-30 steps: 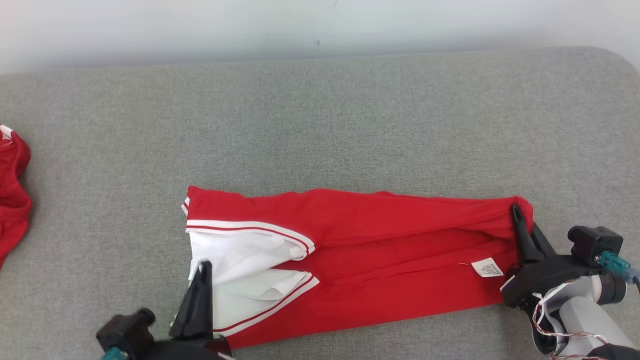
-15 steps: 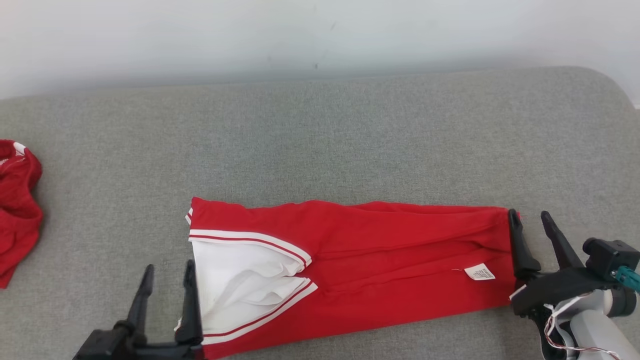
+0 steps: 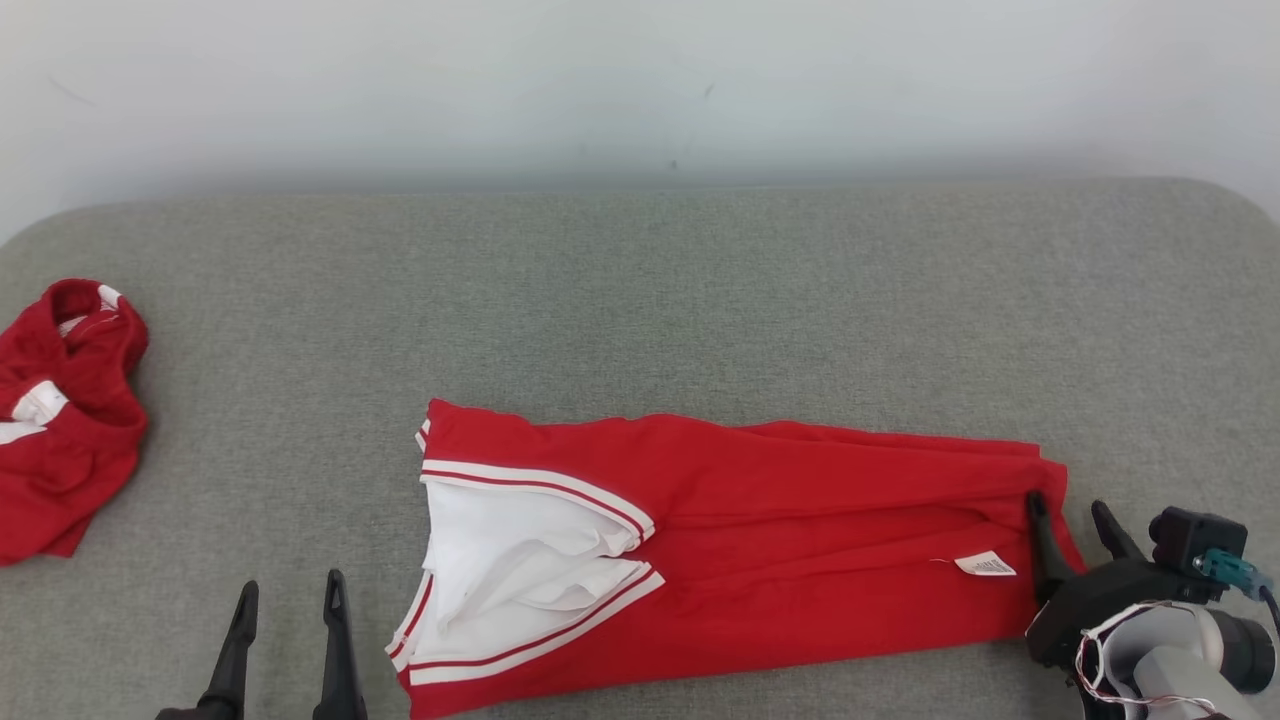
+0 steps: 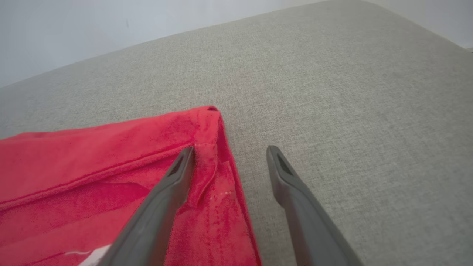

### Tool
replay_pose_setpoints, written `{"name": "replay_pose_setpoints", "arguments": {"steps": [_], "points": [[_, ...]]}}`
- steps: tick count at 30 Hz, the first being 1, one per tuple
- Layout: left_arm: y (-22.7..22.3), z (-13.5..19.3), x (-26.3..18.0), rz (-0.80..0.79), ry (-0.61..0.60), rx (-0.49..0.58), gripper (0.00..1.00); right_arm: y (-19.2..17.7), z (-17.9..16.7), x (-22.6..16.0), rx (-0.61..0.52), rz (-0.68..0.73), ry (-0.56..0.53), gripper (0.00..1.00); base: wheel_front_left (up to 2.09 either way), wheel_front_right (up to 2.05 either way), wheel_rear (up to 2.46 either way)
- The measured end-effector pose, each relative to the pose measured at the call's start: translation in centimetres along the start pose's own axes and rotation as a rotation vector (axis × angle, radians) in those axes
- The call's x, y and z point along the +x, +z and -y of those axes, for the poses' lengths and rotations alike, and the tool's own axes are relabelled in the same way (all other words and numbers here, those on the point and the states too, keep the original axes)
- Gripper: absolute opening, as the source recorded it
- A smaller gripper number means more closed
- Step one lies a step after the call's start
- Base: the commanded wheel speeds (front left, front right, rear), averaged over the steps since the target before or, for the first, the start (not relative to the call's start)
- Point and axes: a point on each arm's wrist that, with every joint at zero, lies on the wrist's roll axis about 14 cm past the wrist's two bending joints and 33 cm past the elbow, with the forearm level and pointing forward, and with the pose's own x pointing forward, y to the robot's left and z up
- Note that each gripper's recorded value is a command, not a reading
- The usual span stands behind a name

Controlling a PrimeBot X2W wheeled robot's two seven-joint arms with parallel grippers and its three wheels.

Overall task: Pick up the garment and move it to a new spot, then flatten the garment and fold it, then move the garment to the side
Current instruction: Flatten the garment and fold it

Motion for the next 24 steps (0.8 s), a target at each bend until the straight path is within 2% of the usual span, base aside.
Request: {"name": "replay_pose_setpoints", "arguments": {"steps": [7,13,14,15,16,21,24], "points": [[-0.9,-1.0,-1.3,-0.031,0.047,-0.018,1.00,-2.2,-1.3,0.1,0.021,-0.084,0.001,1.00,0.00,0.00,0.00],[-1.6,-0.8,-1.5,-0.053,0.042,-0.015,1.00,-3.1,-1.7,0.3,0.029,-0.137,0.002,1.00,0.00,0.00,0.00],[-1.6,-0.7,-1.5,-0.055,0.041,-0.015,1.00,-3.1,-1.8,0.4,0.030,-0.143,0.002,0.70,0.00,0.00,0.00],[-1.7,-0.7,-1.6,-0.059,0.040,-0.011,1.00,-3.1,-1.9,0.5,0.030,-0.146,0.003,0.24,0.00,0.00,0.00],[-1.8,-0.8,-1.6,-0.062,0.039,-0.007,1.00,-3.1,-1.9,0.5,0.033,-0.147,0.003,0.00,0.00,0.00,0.00],[-1.7,-0.7,-1.4,-0.058,0.039,-0.005,1.00,-2.7,-1.9,0.3,0.042,-0.129,0.000,0.00,0.00,0.00,0.00],[-1.7,-0.4,-1.4,-0.057,0.028,0.001,1.00,-1.9,-0.3,0.0,0.031,-0.105,-0.025,0.00,0.00,0.00,0.00]]}}
